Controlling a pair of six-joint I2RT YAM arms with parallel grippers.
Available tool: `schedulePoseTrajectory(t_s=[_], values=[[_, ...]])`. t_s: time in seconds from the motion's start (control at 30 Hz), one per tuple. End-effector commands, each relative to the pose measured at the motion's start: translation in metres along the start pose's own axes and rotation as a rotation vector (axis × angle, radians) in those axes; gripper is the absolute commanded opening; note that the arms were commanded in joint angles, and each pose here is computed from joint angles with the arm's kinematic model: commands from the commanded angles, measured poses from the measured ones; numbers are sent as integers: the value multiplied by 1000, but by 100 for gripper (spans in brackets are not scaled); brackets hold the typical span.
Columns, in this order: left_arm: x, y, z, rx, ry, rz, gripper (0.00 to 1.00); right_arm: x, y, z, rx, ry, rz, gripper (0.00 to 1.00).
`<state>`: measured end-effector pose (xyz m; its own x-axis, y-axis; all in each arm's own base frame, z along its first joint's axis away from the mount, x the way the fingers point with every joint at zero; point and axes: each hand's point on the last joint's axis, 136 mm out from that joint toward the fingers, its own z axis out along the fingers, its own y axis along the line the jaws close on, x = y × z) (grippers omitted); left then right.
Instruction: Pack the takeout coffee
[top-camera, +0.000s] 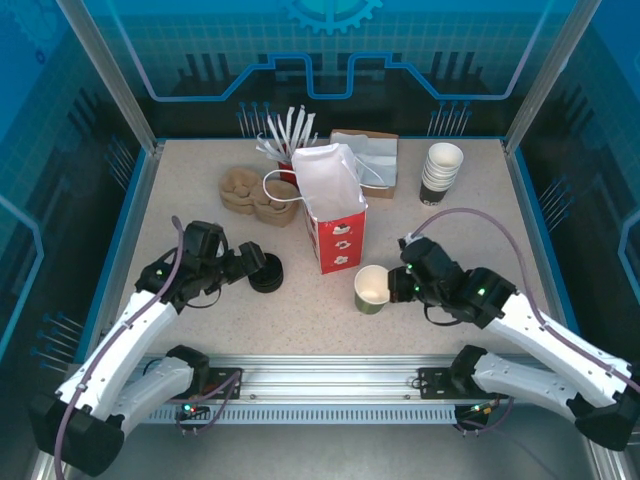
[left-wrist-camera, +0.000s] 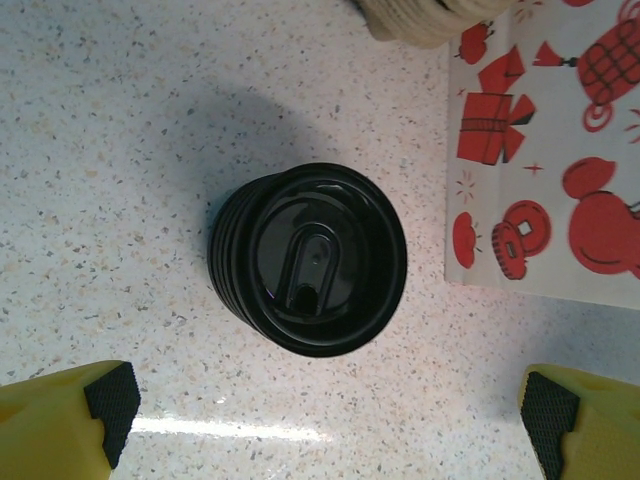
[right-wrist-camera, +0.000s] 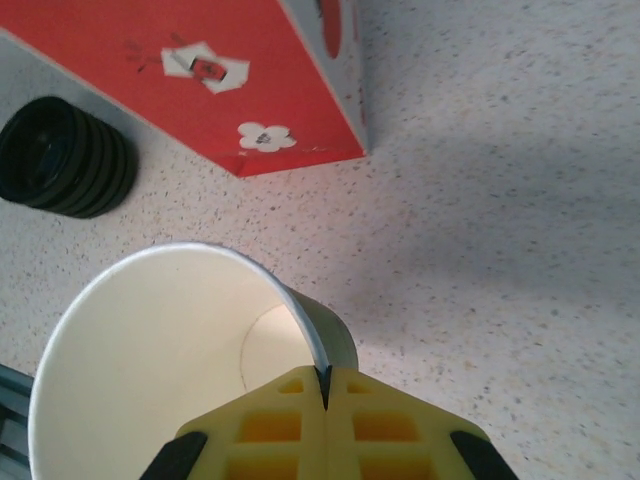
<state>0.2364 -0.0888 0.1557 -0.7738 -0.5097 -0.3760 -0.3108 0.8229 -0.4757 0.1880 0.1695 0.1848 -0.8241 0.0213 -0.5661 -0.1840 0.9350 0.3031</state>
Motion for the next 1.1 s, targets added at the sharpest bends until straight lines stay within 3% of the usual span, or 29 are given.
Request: schedulePoseTrajectory(t_s=[0.0,0.23,0.77,1.07], values=[[-4,2,10,-10,-25,-28,99,-10,20,12,-32,-89,27,0],[2,9,22,-25,-15,-34,99,3,46,40,-58,-84,-39,0],[3,22,49,-126,36,9,98,21,65,77,-82,8,-63,0],[5,25,65,-166,78,47,69,23,66,85,-52,33,-101,0]])
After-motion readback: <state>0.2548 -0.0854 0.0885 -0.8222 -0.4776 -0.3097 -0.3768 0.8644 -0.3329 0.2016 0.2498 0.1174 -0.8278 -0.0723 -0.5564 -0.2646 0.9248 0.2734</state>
